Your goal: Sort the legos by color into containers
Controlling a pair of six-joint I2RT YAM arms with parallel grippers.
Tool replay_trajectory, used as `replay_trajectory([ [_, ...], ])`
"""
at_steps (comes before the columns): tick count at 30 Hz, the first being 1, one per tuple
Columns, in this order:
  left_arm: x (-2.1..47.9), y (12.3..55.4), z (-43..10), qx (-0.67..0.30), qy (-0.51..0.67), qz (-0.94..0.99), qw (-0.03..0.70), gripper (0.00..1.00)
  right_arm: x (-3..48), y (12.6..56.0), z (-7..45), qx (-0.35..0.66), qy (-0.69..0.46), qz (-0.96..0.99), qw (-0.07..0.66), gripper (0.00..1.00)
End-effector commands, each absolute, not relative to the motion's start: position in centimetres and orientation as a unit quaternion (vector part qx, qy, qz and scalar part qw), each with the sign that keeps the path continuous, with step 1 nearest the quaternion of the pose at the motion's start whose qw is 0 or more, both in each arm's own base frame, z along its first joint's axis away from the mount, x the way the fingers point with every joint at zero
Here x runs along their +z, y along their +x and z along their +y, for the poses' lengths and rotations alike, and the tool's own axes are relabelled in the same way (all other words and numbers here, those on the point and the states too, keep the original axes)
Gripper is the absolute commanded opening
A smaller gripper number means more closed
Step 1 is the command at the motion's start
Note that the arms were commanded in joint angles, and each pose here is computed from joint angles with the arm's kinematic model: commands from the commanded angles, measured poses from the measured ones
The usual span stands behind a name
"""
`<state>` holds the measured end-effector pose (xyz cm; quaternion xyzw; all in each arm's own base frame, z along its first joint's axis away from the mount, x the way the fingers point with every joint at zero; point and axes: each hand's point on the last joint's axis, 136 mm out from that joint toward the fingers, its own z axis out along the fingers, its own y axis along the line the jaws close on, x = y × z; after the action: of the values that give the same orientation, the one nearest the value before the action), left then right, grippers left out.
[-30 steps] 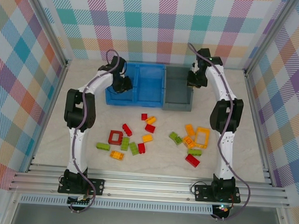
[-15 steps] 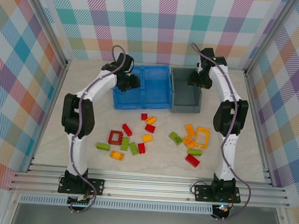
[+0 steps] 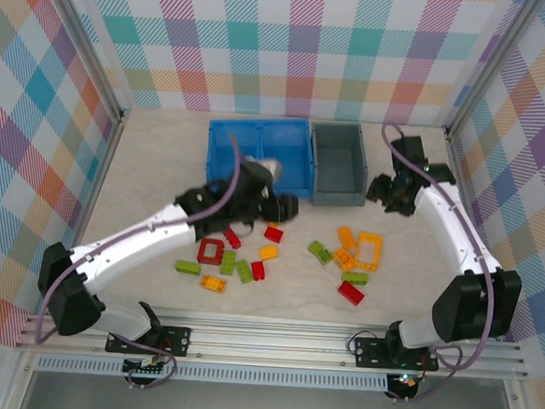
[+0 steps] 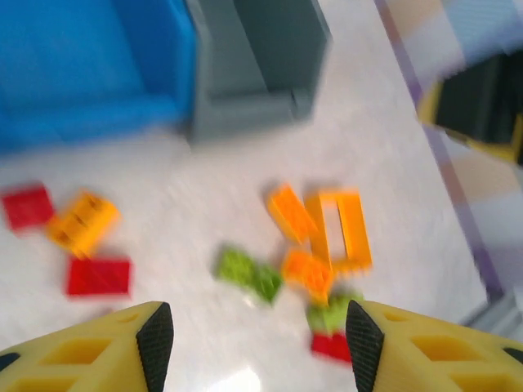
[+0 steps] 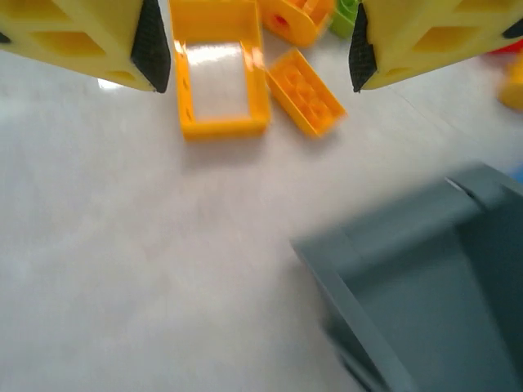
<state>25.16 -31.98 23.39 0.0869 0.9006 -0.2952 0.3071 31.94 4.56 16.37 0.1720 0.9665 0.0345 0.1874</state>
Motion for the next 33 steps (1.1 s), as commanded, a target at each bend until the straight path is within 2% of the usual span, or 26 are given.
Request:
replay_trajectory([
  [1, 24.0, 21.4, -34.1, -0.332, 0.084, 0.876, 0.341, 0.63, 14.3, 29.4, 5.0, 0.067, 0.218, 0.959, 0.171, 0.55],
  [5, 22.4, 16.7, -36.1, -0.345, 0.118, 0.865, 0.345, 0.64, 10.6, 27.5, 4.9, 0.059, 0.217, 0.966, 0.127, 0.47],
  [10, 20.6, 14.2, -36.7, -0.353, 0.120, 0.867, 0.332, 0.63, 7.6, 26.8, 4.5, 0.043, 0.223, 0.970, 0.091, 0.38],
  [12, 20.5, 13.7, -36.9, -0.356, 0.123, 0.865, 0.331, 0.63, 6.8, 26.4, 4.0, 0.031, 0.227, 0.970, 0.082, 0.35],
  [20, 20.5, 13.1, -38.1, -0.374, 0.135, 0.855, 0.333, 0.63, 5.3, 25.7, 3.0, 0.006, 0.227, 0.971, 0.069, 0.34],
  [33, 20.5, 13.1, -38.6, -0.370, 0.144, 0.855, 0.334, 0.62, 3.2, 26.0, 2.5, -0.010, 0.221, 0.974, 0.048, 0.21],
])
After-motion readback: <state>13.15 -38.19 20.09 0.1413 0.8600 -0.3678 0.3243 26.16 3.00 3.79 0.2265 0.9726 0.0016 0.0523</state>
